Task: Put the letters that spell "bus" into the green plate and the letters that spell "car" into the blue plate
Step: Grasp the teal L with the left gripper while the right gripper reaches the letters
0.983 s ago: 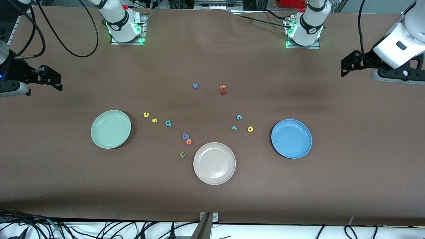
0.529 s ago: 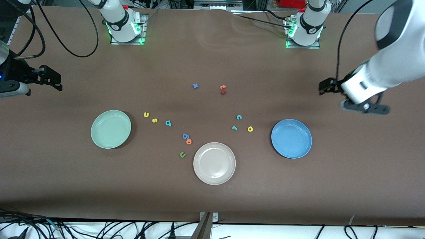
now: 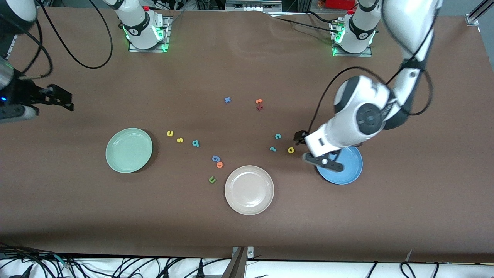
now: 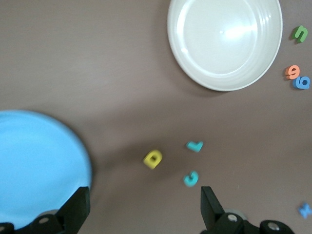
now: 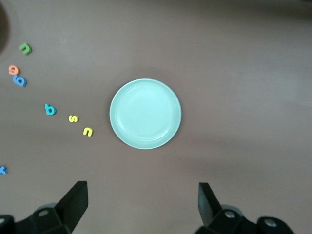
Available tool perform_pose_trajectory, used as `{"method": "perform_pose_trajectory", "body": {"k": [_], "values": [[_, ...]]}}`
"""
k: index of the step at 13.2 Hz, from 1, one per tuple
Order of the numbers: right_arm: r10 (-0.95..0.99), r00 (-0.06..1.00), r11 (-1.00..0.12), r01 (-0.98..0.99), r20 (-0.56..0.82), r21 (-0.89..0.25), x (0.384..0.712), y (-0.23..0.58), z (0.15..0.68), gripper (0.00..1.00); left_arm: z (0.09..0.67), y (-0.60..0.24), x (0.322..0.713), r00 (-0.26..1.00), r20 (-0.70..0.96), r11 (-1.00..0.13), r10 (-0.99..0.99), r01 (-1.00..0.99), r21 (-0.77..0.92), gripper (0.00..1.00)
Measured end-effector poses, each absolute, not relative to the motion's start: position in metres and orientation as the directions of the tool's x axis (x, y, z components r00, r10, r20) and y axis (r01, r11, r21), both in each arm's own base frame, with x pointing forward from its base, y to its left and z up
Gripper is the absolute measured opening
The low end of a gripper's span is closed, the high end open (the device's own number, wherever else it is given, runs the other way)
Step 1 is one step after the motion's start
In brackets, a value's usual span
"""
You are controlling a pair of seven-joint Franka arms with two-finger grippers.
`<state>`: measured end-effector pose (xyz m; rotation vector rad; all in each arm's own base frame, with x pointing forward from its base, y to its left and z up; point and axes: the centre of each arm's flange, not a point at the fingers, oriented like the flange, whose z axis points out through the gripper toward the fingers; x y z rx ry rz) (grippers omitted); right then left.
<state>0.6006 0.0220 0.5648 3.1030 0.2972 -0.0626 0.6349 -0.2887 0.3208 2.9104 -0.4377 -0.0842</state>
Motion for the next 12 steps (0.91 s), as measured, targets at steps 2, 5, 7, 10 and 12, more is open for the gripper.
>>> {"method": "perform_pose_trajectory", "body": {"k": [2, 5, 7, 10, 12], "values": [[0.226, 0.972, -0.974, 0.228, -0.058, 0.017, 0.615, 0.049, 0.534, 0.99, 0.277, -0.321, 0.629, 0.934, 0.014, -0.921, -0.356, -0.354, 0.162, 1.0], [0.16, 0.987, -0.987, 0.161, -0.028, 0.014, 0.624, 0.079, 0.49, 0.98, 0.234, -0.362, 0.608, 0.923, 0.007, -0.913, -0.385, -0.382, 0.14, 1.0], [0.058, 0.998, -0.998, 0.059, -0.019, 0.005, 0.618, 0.103, 0.458, 1.0, 0.215, -0.374, 0.6, 0.917, -0.002, -0.907, -0.4, -0.395, 0.143, 1.0], [-0.015, 0.999, -1.0, -0.015, -0.048, 0.0, 0.597, 0.14, 0.406, 1.0, 0.196, -0.394, 0.584, 0.889, -0.016, -0.884, -0.457, -0.453, 0.112, 0.99], [-0.034, 0.998, -0.999, -0.034, -0.055, -0.002, 0.584, 0.15, 0.372, 1.0, 0.185, -0.401, 0.576, 0.868, -0.023, -0.866, -0.497, -0.494, 0.08, 0.94]]}}
